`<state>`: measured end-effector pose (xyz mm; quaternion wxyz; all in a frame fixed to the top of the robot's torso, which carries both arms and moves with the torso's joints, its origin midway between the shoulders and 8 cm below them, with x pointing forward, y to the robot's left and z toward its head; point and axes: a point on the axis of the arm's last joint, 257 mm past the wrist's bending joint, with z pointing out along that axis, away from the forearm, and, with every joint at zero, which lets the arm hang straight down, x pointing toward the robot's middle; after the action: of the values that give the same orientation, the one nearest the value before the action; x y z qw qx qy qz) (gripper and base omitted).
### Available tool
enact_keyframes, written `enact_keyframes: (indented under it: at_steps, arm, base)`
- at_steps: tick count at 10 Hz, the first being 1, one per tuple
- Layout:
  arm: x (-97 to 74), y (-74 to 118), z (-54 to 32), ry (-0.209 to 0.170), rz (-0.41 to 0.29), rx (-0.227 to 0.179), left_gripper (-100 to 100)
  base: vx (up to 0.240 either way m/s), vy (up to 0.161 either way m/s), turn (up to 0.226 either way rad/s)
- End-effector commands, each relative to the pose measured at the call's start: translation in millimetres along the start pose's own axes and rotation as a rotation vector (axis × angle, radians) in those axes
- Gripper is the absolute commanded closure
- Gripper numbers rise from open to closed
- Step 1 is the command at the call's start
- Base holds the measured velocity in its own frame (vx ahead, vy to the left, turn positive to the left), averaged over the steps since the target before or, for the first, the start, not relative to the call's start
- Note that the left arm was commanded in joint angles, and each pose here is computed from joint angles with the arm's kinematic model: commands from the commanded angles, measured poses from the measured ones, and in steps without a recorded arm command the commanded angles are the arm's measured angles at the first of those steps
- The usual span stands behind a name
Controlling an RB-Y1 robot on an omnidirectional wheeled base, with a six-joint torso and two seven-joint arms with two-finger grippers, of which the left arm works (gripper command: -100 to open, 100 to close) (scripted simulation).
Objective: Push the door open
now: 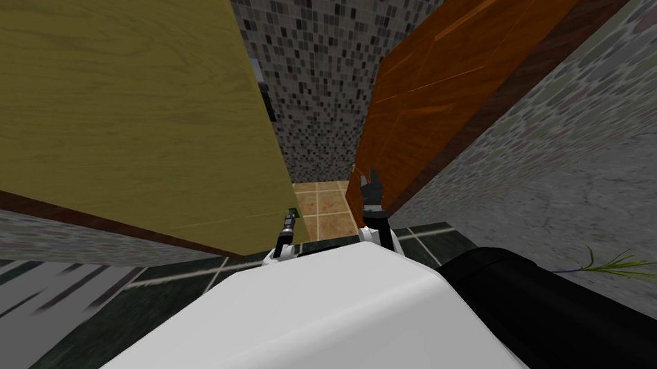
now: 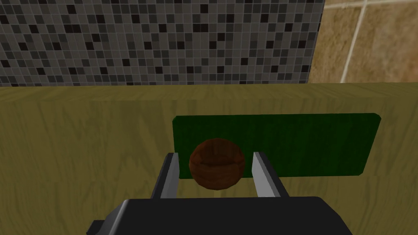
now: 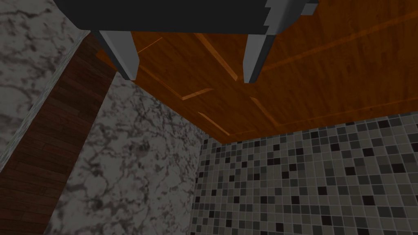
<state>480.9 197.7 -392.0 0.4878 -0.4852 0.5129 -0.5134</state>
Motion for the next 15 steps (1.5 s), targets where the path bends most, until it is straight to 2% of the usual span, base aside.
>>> enact_keyframes:
  at_steps: [1, 5, 6, 9, 10, 11, 14, 15]
  arm:
    - [-0.2, 0.2, 0.0, 0.0, 0.0, -0.001, 100]
    - [-0.2, 0.2, 0.0, 0.0, 0.0, -0.001, 100]
    - [-10.6, 1.7, -0.7, -0.017, 0.007, -0.005, 100]
    - [-20.2, 1.6, -0.8, -0.035, 0.011, -0.005, 100]
    - [-31.8, 1.5, -1.0, -0.056, 0.015, -0.005, 100]
    - [-34.9, 1.4, -1.1, -0.062, 0.016, -0.005, 100]
    - [-58.5, 0.8, -2.4, -0.11, 0.022, -0.005, 100]
    - [-59.0, 5.1, -4.6, -0.111, 0.023, -0.015, 100]
  base:
    - [-0.025, 0.0, -0.008]
    - [-0.008, 0.0, 0.0]
    - [0.094, -0.022, 0.018]
    - [0.136, -0.043, 0.033]
    - [0.147, -0.073, 0.054]
    - [0.183, -0.057, 0.042]
    - [0.21, -0.043, 0.05]
    - [0.131, -0.039, 0.014]
